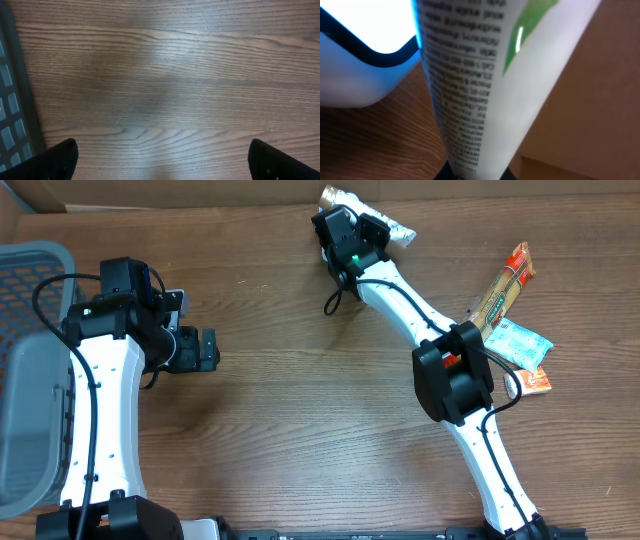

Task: Scan the item barcode
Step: 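Hold the conditioner tube in front of the white scanner, then carry the tube right and release it on the item pile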

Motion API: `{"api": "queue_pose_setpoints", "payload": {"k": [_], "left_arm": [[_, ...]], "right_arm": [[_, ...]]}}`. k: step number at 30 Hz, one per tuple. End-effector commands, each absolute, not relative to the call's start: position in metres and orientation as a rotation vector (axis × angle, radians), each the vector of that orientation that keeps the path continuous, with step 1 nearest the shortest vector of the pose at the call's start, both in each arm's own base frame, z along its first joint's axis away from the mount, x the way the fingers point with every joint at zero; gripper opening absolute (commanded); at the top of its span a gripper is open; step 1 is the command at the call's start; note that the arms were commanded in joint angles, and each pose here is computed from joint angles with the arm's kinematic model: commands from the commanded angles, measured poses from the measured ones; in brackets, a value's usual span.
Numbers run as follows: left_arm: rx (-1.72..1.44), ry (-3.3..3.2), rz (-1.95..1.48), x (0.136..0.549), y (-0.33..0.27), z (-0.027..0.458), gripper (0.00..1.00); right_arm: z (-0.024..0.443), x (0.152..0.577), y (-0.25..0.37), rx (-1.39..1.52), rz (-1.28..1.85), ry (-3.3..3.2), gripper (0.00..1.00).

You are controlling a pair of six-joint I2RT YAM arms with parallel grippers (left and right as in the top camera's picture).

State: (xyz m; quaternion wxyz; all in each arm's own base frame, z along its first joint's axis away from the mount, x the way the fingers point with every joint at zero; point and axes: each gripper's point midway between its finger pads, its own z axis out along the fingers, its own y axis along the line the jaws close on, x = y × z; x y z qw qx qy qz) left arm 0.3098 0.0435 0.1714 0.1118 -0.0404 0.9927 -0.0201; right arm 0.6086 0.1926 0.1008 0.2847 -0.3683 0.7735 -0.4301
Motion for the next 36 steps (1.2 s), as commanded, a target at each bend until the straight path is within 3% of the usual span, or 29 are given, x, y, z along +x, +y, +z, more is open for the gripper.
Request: {"api": "queue_pose_setpoints", "payload": {"k": [1, 9, 16, 19, 29, 36], "left_arm": [[-0.088, 2.916, -0.057, 0.31, 0.043, 0.171, 1.0], [-0.088, 2.917, -0.056, 0.31, 0.043, 0.171, 1.0], [-0.088, 2.917, -0.057, 0.31, 0.043, 0.171, 1.0], [-0.088, 2.916, -0.057, 0.31, 0.043, 0.171, 1.0], [-0.087, 2.916, -0.057, 0.31, 0.043, 0.171, 0.99], [-0.088, 2.916, -0.057, 0.31, 0.043, 0.171, 1.0]], "right_arm": [[0.18, 0.603, 0.193, -0.745, -1.047, 2.037, 0.04], [0.236, 0.523, 0.224, -0.734, -0.356, 2.27, 0.04], [0.318, 0.428, 0.24, -0.52, 0.392, 2.401, 0.04], [0.337, 0.396, 0.225, -0.387, 0.57, 2.476, 0.04], [0.286, 0.364, 0.114, 0.107, 0.4, 2.849, 0.04], [0.202, 0.362, 0.037, 0.523, -0.003, 2.986, 0.04]]}}
